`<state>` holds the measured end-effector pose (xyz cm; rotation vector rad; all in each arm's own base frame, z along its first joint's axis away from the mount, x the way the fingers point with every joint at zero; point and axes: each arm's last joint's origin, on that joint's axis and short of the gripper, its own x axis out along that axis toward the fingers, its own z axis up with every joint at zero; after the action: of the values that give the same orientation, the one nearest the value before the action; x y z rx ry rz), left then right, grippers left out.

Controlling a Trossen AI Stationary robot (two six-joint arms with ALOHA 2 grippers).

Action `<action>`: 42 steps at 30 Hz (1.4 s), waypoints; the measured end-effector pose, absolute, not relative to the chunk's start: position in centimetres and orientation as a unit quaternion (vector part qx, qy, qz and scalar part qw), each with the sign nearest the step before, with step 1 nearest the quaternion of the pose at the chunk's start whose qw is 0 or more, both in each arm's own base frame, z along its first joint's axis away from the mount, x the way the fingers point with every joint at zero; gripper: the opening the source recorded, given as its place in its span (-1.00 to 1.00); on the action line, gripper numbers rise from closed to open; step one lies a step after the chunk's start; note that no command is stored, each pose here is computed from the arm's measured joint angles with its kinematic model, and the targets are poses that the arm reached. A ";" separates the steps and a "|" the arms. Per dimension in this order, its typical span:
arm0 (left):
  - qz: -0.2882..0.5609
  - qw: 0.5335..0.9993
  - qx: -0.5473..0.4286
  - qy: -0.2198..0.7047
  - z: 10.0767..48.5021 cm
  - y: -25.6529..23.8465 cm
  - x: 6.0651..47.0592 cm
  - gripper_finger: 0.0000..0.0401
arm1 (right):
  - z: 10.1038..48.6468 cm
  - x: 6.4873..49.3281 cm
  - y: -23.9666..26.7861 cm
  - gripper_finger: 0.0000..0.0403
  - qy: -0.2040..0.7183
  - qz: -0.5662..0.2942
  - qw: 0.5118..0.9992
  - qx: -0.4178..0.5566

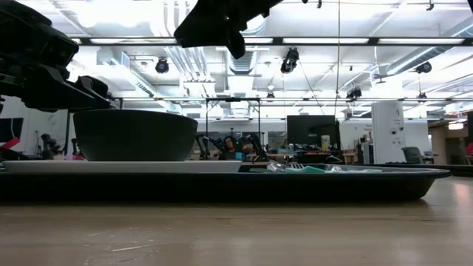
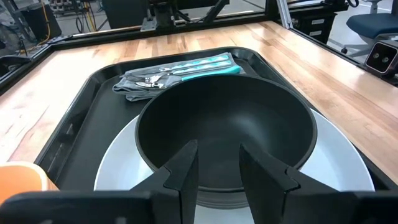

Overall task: Set up tray
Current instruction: Return to Home Position

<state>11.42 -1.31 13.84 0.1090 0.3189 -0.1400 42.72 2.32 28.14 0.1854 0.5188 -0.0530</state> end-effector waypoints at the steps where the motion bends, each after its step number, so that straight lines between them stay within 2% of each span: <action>1: -0.070 0.983 0.054 0.159 13.8 -1.3 11.4 -0.52 | 28.1 42.7 2.3 -0.55 0.256 -0.025 0.962 0.087; 12: -0.070 0.983 0.054 0.159 13.8 -1.3 11.4 -0.52 | 28.7 43.0 2.3 -0.55 0.225 -0.012 0.974 0.002; 15: -0.070 0.983 0.054 0.159 13.8 -1.3 11.4 -0.52 | 28.8 42.7 2.9 -0.58 0.230 0.006 0.972 -0.048; 21: -0.070 0.983 0.054 0.159 13.8 -1.3 11.4 -0.52 | 29.0 40.8 3.1 -0.62 0.236 0.011 0.970 -0.060; 26: -0.070 0.982 0.054 0.164 13.7 -1.3 11.5 -0.52 | 28.5 37.8 2.2 -0.63 0.227 0.002 0.972 -0.064; 33: -0.070 0.981 0.055 0.171 13.6 -1.3 11.5 -0.52 | 28.6 31.4 0.7 -0.59 0.105 -0.021 0.993 -0.050; 42: -0.070 0.981 0.055 0.173 13.6 -1.3 11.5 -0.52 | 29.5 24.1 0.5 -0.55 0.051 -0.023 0.997 -0.046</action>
<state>11.51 -1.32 13.56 0.1104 0.3483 -0.1411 24.13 0.48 29.48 -0.0912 0.1028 -0.0460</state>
